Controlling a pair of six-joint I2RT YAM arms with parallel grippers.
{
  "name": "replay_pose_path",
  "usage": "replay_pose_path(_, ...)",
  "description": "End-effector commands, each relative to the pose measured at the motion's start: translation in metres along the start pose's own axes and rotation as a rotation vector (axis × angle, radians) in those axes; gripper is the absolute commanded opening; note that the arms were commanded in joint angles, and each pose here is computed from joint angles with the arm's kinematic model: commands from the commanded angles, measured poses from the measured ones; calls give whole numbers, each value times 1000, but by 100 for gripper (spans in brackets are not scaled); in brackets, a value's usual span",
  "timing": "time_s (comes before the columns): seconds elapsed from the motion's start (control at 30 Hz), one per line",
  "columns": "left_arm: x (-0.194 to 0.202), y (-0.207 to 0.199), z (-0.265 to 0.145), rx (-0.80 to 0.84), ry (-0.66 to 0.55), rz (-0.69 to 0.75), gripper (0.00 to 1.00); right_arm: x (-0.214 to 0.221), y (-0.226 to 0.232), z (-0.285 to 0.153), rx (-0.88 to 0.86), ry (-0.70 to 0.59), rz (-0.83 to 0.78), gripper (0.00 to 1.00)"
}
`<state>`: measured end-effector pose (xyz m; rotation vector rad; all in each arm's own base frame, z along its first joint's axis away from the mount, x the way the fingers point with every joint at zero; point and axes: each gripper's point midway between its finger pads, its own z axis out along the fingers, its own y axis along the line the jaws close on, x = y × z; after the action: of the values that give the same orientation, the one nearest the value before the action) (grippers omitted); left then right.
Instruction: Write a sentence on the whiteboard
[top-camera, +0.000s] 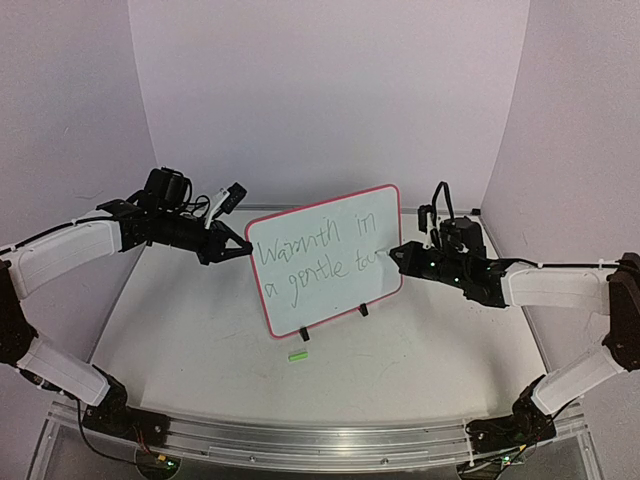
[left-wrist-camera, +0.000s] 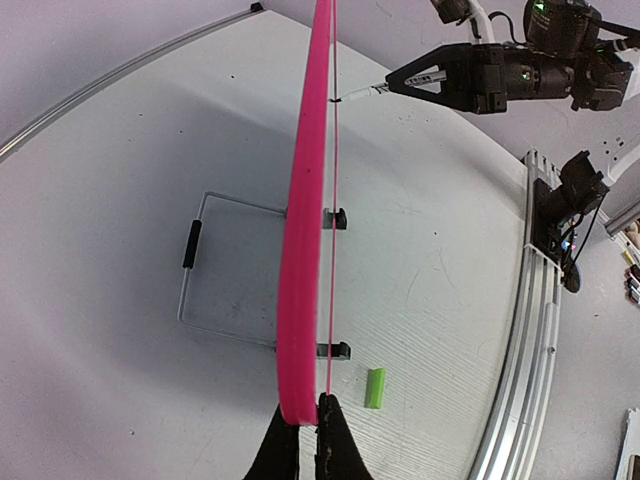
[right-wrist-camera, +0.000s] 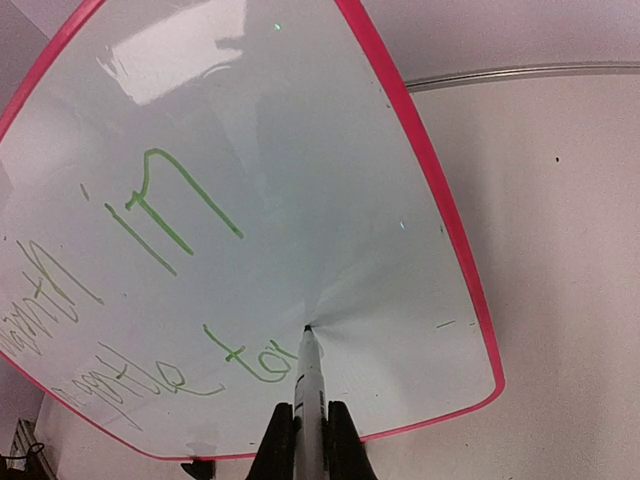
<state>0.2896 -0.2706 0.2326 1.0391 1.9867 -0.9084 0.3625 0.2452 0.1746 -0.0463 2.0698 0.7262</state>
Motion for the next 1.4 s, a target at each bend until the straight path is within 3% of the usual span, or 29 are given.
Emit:
replay_pose_path(0.0, 43, 3, 14, -9, 153, -39, 0, -15, 4, 2, -6, -42, 11, 0)
replay_pose_path(0.53, 44, 4, 16, -6, 157, -44, 0, 13, -19, 10, 76, 33, 2, 0)
replay_pose_path(1.03, 43, 4, 16, -4, 155, -44, 0, -18, -16, -22, 92, -95, 11, 0)
replay_pose_path(1.37, 44, 4, 16, -3, 157, -44, 0, -17, -7, -12, 49, -72, 10, 0)
